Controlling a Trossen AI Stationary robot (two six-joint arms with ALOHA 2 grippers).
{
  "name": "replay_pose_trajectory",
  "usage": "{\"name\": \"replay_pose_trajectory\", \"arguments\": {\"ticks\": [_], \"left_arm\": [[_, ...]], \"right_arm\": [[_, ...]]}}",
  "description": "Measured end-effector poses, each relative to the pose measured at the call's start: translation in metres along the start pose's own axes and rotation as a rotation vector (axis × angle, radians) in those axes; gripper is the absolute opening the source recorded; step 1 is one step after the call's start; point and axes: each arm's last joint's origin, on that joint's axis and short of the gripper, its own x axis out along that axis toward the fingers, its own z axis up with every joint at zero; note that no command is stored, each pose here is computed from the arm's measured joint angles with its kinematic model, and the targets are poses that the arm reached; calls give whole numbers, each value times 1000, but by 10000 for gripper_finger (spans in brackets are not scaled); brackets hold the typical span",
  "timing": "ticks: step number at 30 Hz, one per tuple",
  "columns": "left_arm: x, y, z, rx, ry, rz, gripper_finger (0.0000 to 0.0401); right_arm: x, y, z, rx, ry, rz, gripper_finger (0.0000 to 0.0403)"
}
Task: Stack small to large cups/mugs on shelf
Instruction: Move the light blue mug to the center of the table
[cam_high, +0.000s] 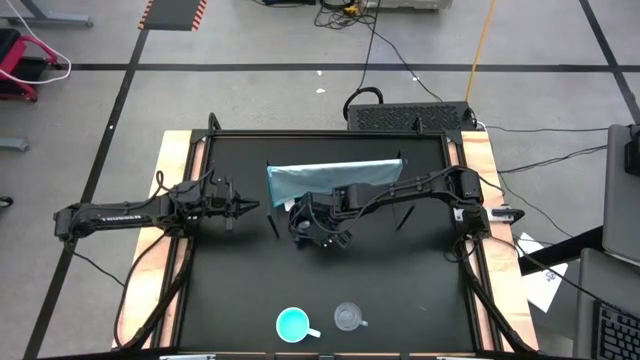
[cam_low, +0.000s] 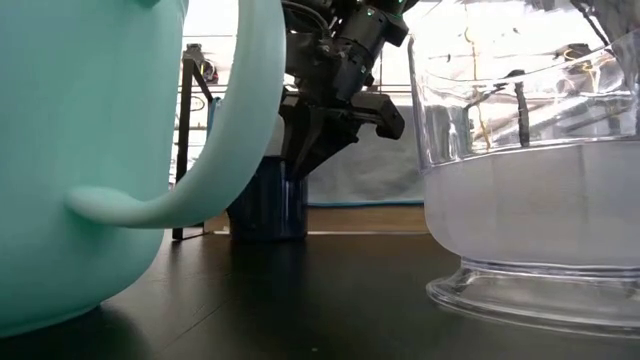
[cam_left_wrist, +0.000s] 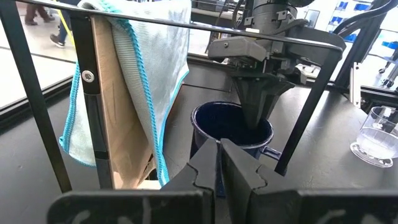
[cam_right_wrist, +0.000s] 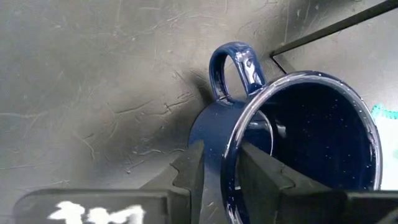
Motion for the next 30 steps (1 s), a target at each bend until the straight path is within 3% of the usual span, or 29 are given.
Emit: {"name": "replay_pose_trajectory", "arguments": {"ticks": [20, 30], "left_arm": [[0, 0, 0, 0, 1, 0, 21], [0, 0, -1, -1, 7, 1, 21]], "right_arm": [[0, 0, 0, -3, 0, 0, 86], [0, 0, 0, 6, -2, -3, 126]]}}
